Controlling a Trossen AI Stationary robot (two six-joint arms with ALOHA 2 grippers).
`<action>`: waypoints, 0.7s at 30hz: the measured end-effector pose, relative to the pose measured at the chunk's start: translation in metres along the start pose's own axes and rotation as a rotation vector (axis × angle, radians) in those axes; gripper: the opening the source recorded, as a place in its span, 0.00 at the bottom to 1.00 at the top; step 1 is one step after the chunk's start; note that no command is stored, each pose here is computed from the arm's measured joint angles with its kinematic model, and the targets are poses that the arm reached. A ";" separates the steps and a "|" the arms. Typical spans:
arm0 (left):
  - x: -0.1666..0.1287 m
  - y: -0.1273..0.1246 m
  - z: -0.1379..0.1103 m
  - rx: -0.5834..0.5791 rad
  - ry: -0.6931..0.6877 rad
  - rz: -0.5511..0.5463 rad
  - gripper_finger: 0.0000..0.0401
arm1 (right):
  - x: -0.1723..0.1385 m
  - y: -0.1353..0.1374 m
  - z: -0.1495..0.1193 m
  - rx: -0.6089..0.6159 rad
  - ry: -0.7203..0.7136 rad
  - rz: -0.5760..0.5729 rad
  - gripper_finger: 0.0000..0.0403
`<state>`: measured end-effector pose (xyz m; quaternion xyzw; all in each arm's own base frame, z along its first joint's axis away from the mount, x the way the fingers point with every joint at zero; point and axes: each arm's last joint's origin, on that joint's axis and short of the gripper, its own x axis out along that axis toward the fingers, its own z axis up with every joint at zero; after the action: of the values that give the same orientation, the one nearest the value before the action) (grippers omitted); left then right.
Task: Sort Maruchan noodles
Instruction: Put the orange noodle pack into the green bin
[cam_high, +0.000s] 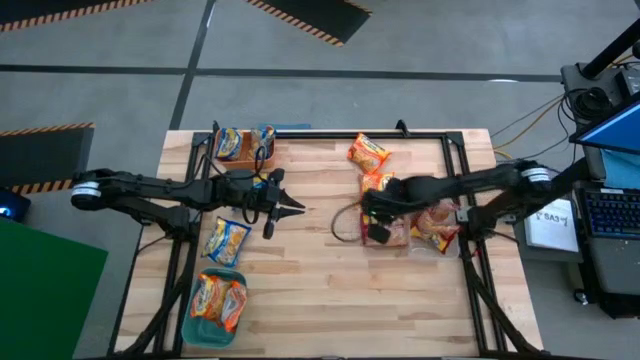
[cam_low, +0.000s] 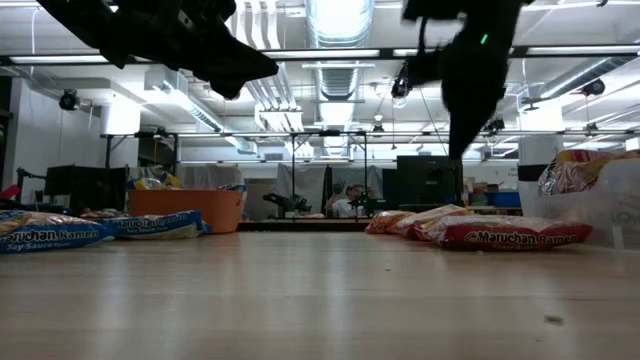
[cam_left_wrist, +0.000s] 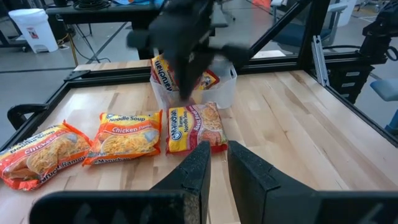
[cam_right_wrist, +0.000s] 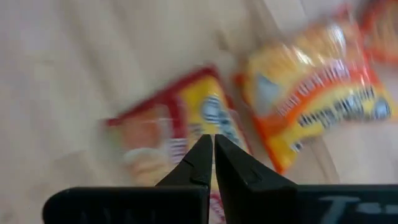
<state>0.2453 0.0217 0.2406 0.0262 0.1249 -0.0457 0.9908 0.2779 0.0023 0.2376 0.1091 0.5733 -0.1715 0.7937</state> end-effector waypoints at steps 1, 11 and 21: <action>0.000 0.000 0.000 0.000 0.000 0.000 0.09 | 0.009 -0.006 0.003 0.041 0.038 -0.024 0.02; 0.000 0.000 0.000 0.000 0.001 0.000 0.09 | 0.066 -0.074 0.022 0.167 0.313 -0.168 0.02; 0.000 0.000 0.000 0.003 0.003 0.000 0.09 | 0.076 -0.092 0.037 0.174 0.194 -0.140 0.02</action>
<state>0.2453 0.0216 0.2403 0.0277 0.1265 -0.0460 0.9905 0.2955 -0.1072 0.1793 0.1532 0.6365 -0.2642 0.7082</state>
